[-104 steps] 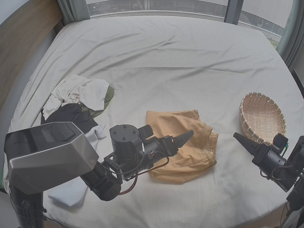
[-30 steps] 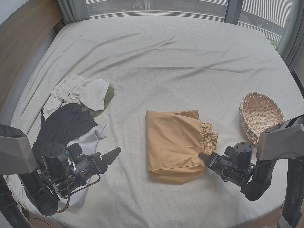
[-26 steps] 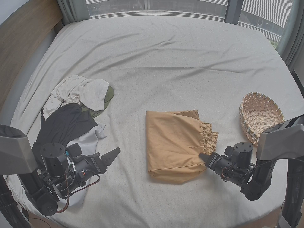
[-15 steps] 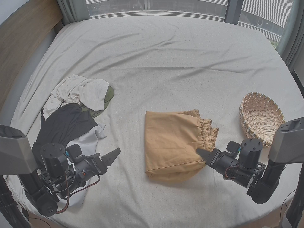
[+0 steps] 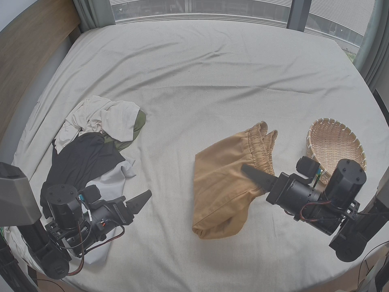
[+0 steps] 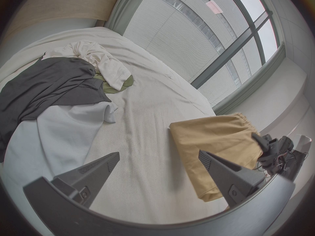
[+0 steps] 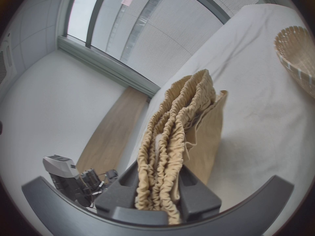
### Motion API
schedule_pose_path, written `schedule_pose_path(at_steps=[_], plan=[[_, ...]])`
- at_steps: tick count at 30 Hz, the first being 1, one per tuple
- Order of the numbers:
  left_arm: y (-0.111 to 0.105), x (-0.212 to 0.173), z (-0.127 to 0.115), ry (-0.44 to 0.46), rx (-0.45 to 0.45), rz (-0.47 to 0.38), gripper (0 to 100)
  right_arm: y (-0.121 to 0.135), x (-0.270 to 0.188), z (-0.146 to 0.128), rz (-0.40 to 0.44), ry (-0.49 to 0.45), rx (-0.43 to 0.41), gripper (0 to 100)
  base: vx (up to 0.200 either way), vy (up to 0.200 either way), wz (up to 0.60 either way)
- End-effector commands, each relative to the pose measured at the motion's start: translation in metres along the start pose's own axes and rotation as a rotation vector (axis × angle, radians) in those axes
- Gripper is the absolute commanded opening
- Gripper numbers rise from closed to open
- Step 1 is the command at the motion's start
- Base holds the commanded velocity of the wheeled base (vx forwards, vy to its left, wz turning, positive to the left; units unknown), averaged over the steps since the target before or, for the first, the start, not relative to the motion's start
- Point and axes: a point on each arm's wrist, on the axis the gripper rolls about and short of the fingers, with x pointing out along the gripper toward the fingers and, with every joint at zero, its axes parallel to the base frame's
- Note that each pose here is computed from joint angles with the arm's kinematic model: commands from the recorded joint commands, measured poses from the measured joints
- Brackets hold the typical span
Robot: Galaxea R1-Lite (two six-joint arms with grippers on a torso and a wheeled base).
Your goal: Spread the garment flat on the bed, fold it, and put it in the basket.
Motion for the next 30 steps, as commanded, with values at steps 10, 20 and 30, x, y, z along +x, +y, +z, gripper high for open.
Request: schedule_pose_path(at_steps=[10, 20, 30], plan=[[-0.002, -0.002, -0.001, 0.003, 0.002, -0.006, 100, 0.019, -0.007, 0.025, 0.053, -0.072, -0.067, 0, 0.000, 0.000, 0.00], [-0.004, -0.001, -0.002, 0.009, 0.003, -0.016, 100, 0.016, -0.013, 0.052, -0.013, -0.126, -0.258, 0, 0.000, 0.000, 0.00], [-0.004, -0.001, -0.003, 0.012, 0.003, -0.014, 100, -0.012, -0.020, 0.098, -0.206, -0.296, -0.385, 0, 0.000, 0.000, 0.00]])
